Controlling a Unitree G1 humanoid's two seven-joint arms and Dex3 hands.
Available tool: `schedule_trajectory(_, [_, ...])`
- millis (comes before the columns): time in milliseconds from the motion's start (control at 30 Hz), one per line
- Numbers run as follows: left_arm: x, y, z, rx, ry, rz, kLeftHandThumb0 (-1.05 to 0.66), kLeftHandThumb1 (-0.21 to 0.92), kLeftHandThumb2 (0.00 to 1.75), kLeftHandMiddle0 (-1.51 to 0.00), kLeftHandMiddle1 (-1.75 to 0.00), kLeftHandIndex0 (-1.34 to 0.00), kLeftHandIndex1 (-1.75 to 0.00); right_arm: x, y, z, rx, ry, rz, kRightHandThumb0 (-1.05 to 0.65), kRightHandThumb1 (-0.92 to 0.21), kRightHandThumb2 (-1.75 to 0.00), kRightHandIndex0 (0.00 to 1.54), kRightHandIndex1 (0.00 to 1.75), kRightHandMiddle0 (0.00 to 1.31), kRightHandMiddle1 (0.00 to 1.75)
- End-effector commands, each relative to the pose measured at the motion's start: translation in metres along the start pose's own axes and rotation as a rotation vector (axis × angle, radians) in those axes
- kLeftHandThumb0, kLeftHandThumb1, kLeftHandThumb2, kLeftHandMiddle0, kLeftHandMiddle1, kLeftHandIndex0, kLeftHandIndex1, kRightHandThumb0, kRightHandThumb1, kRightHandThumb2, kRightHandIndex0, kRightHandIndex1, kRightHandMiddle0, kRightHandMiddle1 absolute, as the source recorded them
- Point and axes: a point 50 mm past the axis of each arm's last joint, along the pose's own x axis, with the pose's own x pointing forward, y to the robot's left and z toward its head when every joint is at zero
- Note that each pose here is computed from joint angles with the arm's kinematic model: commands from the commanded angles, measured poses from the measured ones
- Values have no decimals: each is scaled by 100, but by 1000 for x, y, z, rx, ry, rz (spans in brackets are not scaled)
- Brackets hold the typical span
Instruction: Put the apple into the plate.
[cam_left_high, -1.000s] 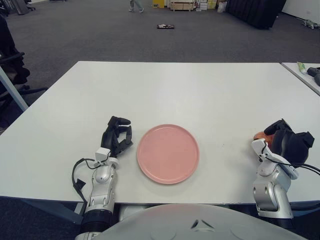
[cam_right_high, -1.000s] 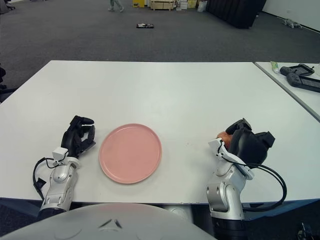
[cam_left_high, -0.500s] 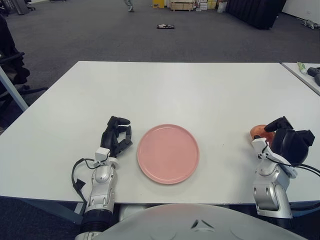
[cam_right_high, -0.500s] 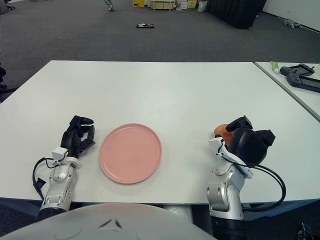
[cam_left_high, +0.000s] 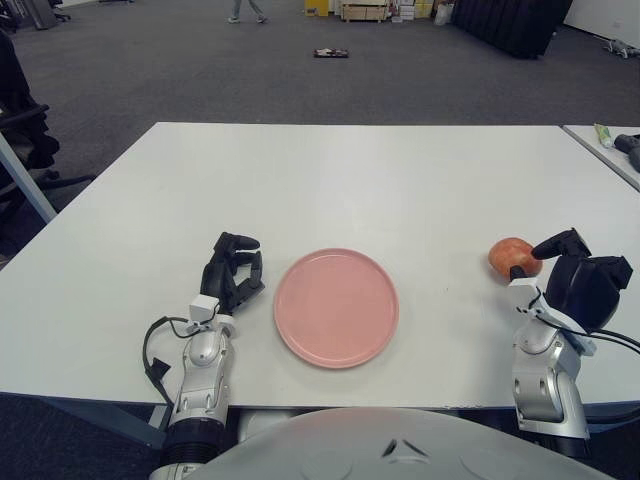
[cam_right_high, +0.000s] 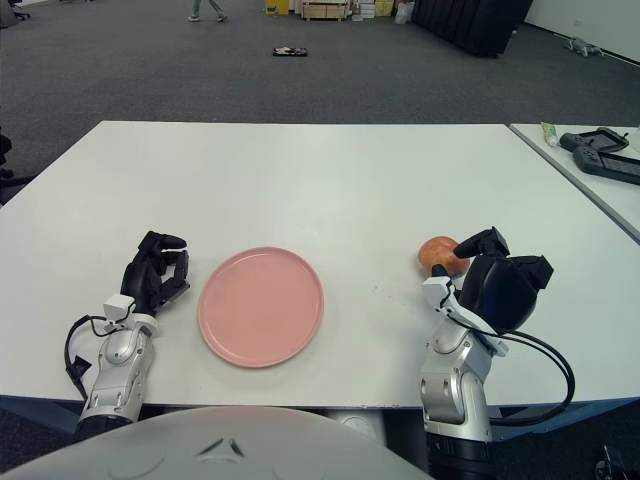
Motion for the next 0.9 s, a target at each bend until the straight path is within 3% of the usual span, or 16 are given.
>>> schedule_trajectory(0, [-9,5,-17,-1,95,25,-38,67,88,-57,-174,-35,-175,4,-1,2,-4,-11,-27,-1,1,-166,85,173,67,168])
schedule_trajectory(67, [-10,5,-17,-3,99,26,-38,67,87,-57,-174,-34,-175,5,0,1,7,0,-20,-1,-22,-141,66,174,52,169])
schedule_trajectory(100, [-10,5,-17,-3,101,25,-38,68,87,-57,-174,-34,-175,5,0,1,16,9,-13,-1,-40,-118,54,174,40,166])
schedule_trajectory(167, [-10,5,-17,-2,101,25,-38,68,86,-57,-173,-34,-175,5,0,1,28,22,-5,-33,-39,-109,22,156,16,140])
schedule_trajectory(233, [-10,5,-17,-1,100,24,-38,68,86,-57,-173,-34,-175,6,0,2,33,27,-2,-46,-39,-106,11,143,8,123])
schedule_trajectory(333, [-10,5,-17,-3,100,22,-38,68,86,-57,-173,-34,-175,5,1,1,11,43,21,-59,-42,-98,4,104,3,92])
schedule_trajectory(467, [-10,4,-17,-7,99,22,-38,68,86,-56,-173,-34,-175,6,2,1,-63,60,69,-71,-48,-89,1,34,0,27])
schedule_trajectory(533, [-10,4,-17,-8,98,22,-38,68,86,-56,-173,-34,-175,6,3,1,-94,65,86,-74,-50,-87,0,17,0,14])
schedule_trajectory(667, [-10,4,-17,-9,99,23,-38,69,85,-56,-173,-34,-175,7,6,3,-175,73,146,-83,-54,-76,0,4,0,3])
schedule_trajectory(867, [-11,4,-17,-12,102,24,-38,69,85,-57,-173,-33,-175,9,19,6,-198,99,249,-98,-65,-46,0,0,0,0])
